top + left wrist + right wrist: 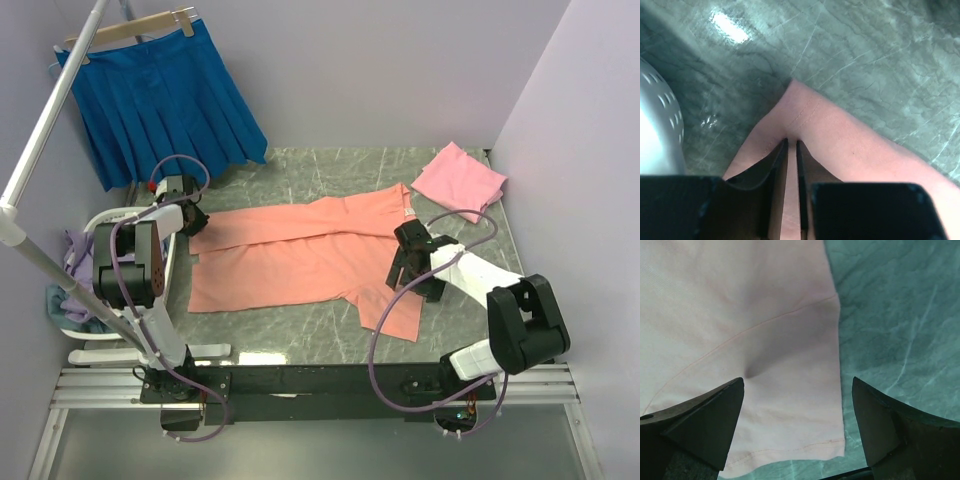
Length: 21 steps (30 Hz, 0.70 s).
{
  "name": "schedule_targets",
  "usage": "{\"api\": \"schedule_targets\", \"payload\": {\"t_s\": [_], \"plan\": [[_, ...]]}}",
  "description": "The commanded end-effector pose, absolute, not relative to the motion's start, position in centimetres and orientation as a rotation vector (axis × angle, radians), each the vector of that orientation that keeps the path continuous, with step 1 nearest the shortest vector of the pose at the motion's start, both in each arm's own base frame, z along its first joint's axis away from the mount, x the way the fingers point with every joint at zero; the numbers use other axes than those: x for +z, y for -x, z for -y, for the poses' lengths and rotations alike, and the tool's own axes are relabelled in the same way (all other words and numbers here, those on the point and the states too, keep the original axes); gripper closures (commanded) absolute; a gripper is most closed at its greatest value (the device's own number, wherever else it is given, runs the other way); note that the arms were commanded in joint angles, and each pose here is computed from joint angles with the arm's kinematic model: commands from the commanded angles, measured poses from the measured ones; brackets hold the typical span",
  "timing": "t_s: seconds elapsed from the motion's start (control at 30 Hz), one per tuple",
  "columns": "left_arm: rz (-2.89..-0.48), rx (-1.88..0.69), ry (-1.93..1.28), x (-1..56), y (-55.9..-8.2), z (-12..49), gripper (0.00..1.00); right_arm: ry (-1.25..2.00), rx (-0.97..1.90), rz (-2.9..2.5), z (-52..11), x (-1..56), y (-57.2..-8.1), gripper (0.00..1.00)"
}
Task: Fold and stack the t-shirts
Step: Fold the flattened tshirt in 1/3 of the way
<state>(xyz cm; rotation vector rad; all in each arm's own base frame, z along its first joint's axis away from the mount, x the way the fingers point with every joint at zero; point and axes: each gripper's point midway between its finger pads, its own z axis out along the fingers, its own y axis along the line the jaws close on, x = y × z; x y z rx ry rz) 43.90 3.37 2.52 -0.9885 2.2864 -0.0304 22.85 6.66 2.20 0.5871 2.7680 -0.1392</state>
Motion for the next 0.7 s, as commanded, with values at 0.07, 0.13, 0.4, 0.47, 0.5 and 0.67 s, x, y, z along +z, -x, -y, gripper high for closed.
{"api": "schedule_targets", "payload": {"t_s": [0.07, 0.13, 0.4, 0.47, 0.5, 0.67], "plan": [[-2.36, 0.114, 1.004, 0.3, -43.2, -5.3, 0.8, -0.649, -0.207, -2.731, -5.0, 2.6, -21.3, 0.05], [-2.365, 0.101, 0.991, 0.2, -43.9, -5.3, 0.79, -0.655, -0.212, -2.728, -4.9, 2.7, -21.1, 0.04], [-2.362, 0.08, 1.006, 0.6, -44.2, -4.6, 0.79, -0.576, 0.04, -2.533, -7.2, 8.3, -26.0, 0.0], [-2.347, 0.047, 0.987, 1.4, -44.4, -3.8, 0.78, -0.553, 0.044, -2.386, -6.8, 12.4, -29.8, 0.0], [-2.347, 0.033, 0.967, 1.7, -44.5, -3.2, 0.78, -0.546, 0.052, -2.347, -6.7, 13.4, -31.3, 0.0], [-2.355, 0.016, 0.953, 2.4, -44.7, -2.0, 0.78, -0.469, 0.226, -2.281, -7.8, 14.9, -40.9, 0.0]]}}
